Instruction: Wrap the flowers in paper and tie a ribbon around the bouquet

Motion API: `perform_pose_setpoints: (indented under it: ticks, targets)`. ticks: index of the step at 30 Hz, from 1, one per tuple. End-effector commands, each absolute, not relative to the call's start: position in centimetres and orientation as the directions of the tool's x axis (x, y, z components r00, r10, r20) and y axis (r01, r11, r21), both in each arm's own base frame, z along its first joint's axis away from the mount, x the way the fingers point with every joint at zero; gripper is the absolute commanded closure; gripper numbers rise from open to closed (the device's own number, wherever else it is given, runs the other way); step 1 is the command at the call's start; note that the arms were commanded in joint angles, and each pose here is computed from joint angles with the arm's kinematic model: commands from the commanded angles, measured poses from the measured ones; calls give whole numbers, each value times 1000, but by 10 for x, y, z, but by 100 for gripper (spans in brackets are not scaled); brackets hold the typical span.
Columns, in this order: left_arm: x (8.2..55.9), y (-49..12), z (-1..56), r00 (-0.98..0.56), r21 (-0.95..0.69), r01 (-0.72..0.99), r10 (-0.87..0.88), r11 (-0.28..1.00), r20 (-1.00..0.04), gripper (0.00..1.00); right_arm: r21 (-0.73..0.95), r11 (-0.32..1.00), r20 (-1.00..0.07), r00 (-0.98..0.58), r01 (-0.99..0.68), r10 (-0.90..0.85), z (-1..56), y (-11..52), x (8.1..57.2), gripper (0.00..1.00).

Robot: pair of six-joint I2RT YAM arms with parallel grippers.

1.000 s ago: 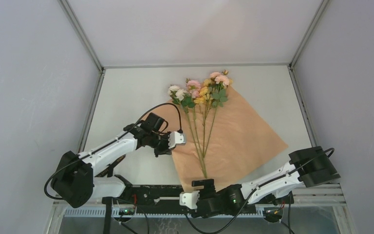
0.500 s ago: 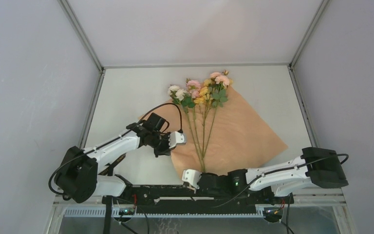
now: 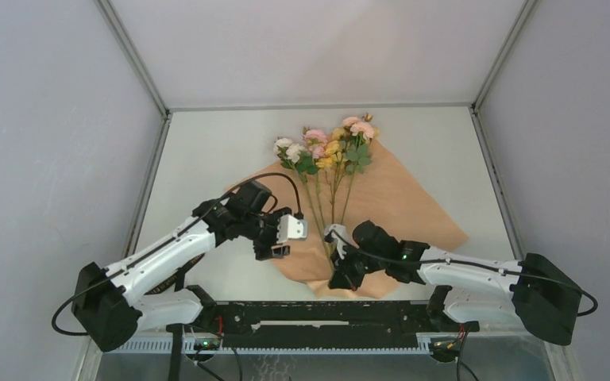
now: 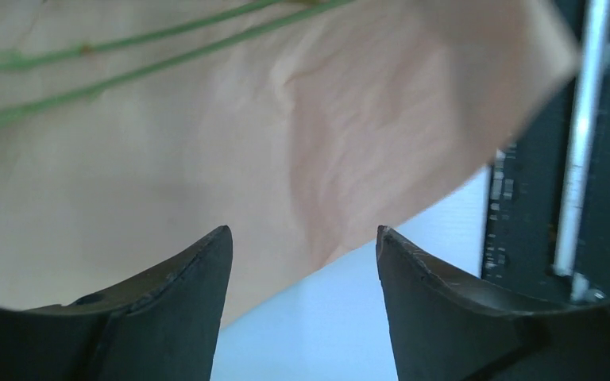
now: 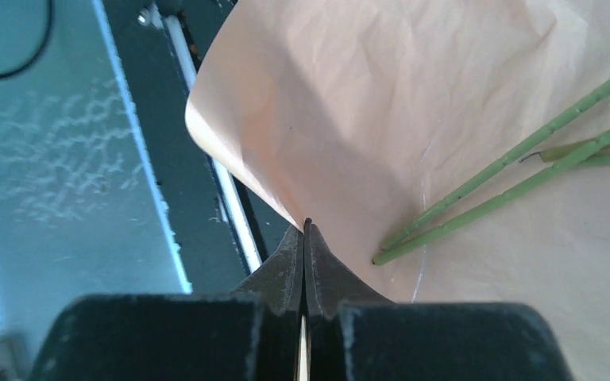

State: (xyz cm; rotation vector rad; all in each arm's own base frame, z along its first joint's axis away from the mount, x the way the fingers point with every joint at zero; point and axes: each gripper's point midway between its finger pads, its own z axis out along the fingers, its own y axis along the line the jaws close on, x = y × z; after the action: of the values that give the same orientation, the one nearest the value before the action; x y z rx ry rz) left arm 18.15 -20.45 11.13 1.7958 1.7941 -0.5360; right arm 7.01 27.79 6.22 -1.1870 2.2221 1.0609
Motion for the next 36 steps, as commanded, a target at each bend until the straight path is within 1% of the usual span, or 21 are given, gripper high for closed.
perform_pose_setpoints:
  ticks: [1, 4, 6, 8, 10, 12, 16, 17, 18, 19, 22, 23, 26, 28, 29, 31, 33, 34, 36]
  targets:
    - [132, -216, 129, 146, 52, 988, 749, -148, -646, 27, 644, 248, -570, -671, -723, -475, 85, 280, 54, 100]
    - [109, -232, 124, 245, 66, 961, 716, -269, -653, 22, 690, 214, -549, -692, -692, -469, 90, 279, 54, 100]
    - [103, -243, 117, 302, 93, 943, 708, -318, -638, 17, 711, 229, -527, -719, -665, -453, 90, 277, 60, 100]
    - [108, -256, 110, 328, 139, 939, 705, -313, -629, 15, 725, 254, -501, -743, -641, -445, 87, 273, 64, 100]
    - [117, -272, 106, 329, 181, 943, 692, -280, -642, 15, 727, 264, -492, -749, -634, -444, 85, 272, 66, 100]
    - [120, -283, 104, 322, 189, 946, 678, -264, -661, 18, 730, 254, -497, -748, -634, -440, 87, 273, 66, 100]
    - [98, -285, 94, 315, 112, 936, 649, -334, -692, 31, 730, 262, -503, -755, -631, -420, 91, 273, 70, 98]
    - [95, -286, 91, 315, 106, 934, 650, -340, -692, 37, 725, 270, -504, -755, -633, -419, 91, 272, 71, 97]
    - [94, -286, 88, 313, 102, 935, 653, -340, -689, 45, 720, 280, -504, -756, -635, -419, 89, 271, 71, 95]
    - [94, -288, 86, 307, 99, 937, 657, -335, -688, 54, 715, 291, -503, -757, -635, -417, 89, 269, 72, 91]
    - [95, -292, 83, 290, 90, 943, 662, -319, -691, 94, 708, 330, -492, -772, -624, -403, 88, 266, 74, 67]
    - [94, -292, 82, 290, 85, 942, 659, -324, -694, 99, 709, 338, -492, -777, -620, -394, 91, 265, 75, 59]
    - [80, -289, 81, 299, 48, 925, 646, -376, -703, 100, 723, 349, -502, -801, -596, -326, 113, 261, 80, 48]
    - [73, -285, 77, 321, 38, 912, 653, -409, -686, 100, 750, 395, -472, -847, -531, -244, 124, 256, 86, 45]
    - [71, -283, 73, 344, 44, 903, 657, -428, -671, 100, 763, 429, -439, -875, -483, -205, 123, 252, 90, 45]
    - [65, -280, 68, 376, 47, 888, 665, -457, -645, 100, 778, 520, -335, -933, -353, -132, 107, 245, 92, 57]
    - [60, -280, 68, 386, 39, 881, 666, -472, -638, 100, 781, 566, -251, -963, -264, -102, 90, 243, 91, 71]
    - [59, -280, 70, 385, 33, 878, 663, -477, -642, 100, 780, 581, -215, -971, -233, -101, 83, 244, 88, 76]
    - [57, -278, 73, 390, 30, 874, 663, -486, -638, 100, 762, 612, -183, -977, -212, -112, 70, 244, 85, 83]
